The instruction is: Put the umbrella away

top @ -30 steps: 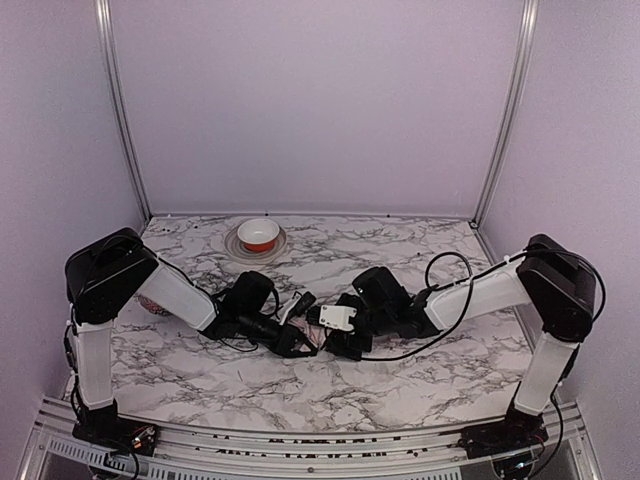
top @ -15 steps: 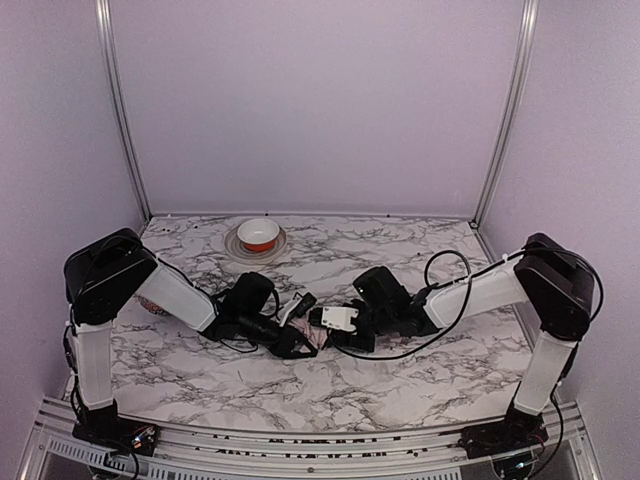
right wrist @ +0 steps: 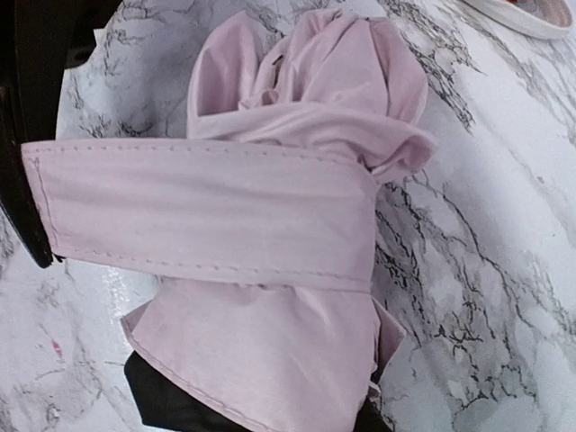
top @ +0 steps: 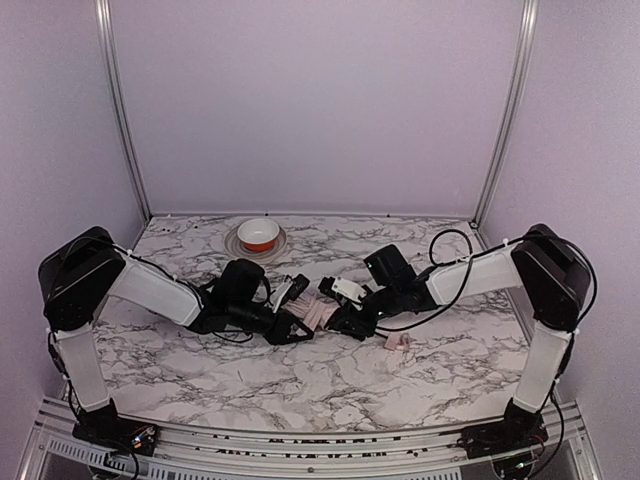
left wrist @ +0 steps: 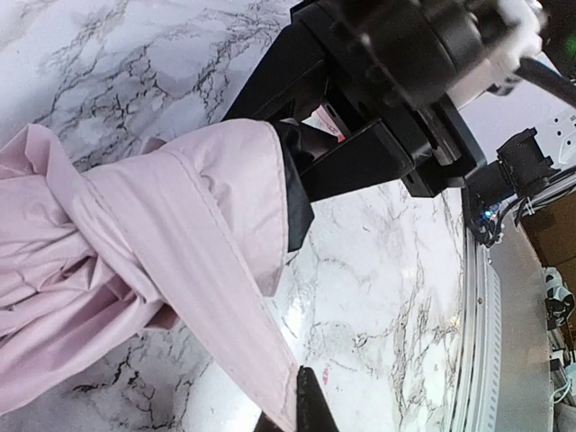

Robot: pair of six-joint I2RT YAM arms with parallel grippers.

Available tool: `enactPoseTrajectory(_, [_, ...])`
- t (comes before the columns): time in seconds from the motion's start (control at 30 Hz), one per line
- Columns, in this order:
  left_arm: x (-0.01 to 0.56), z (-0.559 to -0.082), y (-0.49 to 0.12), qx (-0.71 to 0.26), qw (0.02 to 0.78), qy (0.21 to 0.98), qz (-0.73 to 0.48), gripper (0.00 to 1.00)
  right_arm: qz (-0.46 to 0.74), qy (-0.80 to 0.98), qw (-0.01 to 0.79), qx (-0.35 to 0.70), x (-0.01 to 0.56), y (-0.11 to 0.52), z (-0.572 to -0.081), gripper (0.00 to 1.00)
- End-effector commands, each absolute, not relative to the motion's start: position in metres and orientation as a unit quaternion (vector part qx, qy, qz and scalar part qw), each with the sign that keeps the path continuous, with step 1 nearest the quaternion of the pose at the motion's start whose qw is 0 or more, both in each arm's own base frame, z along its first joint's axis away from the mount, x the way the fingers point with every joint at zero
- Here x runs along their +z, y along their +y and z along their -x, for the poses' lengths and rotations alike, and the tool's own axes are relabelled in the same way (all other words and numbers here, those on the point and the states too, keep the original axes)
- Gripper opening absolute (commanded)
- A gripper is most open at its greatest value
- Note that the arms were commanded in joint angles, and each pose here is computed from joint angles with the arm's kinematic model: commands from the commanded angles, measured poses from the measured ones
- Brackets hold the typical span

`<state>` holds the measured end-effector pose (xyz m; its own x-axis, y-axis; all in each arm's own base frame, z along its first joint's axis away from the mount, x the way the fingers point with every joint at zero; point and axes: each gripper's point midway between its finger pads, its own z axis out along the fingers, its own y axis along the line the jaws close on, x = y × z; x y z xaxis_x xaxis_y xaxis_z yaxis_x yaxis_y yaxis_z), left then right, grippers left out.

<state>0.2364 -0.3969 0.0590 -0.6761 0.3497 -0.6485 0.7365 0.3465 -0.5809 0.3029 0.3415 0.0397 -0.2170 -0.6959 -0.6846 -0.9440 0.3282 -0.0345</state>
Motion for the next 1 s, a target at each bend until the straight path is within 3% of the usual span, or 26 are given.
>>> enactPoseTrajectory(0.0, [0.053,-0.197,-0.389,-0.474,0.133,0.795,-0.354,0.0,0.374,0.773,0.402,0.317,0.141,0.334,-0.366,0.0])
enactPoseTrajectory(0.13, [0.079,-0.199,-0.392,-0.484,0.162,0.778,-0.366,0.0,0.302,0.742,0.432,0.415,0.195,0.317,-0.379,0.0])
enactPoseTrajectory(0.3, [0.087,-0.201,-0.392,-0.483,0.178,0.77,-0.378,0.0,0.298,0.687,0.456,0.481,0.25,0.315,-0.368,0.0])
enactPoseTrajectory(0.47, [0.098,-0.211,-0.393,-0.471,0.214,0.763,-0.387,0.0,0.361,0.586,0.467,0.556,0.31,0.319,-0.322,0.0])
enactPoseTrajectory(0.7, [0.143,-0.231,-0.381,-0.425,0.329,0.738,-0.408,0.0,0.469,0.493,0.433,0.592,0.342,0.322,-0.254,0.0])
enactPoseTrajectory(0.97, [0.158,-0.229,-0.396,-0.45,0.327,0.71,-0.432,0.0,0.527,0.412,0.44,0.598,0.38,0.339,-0.201,0.0])
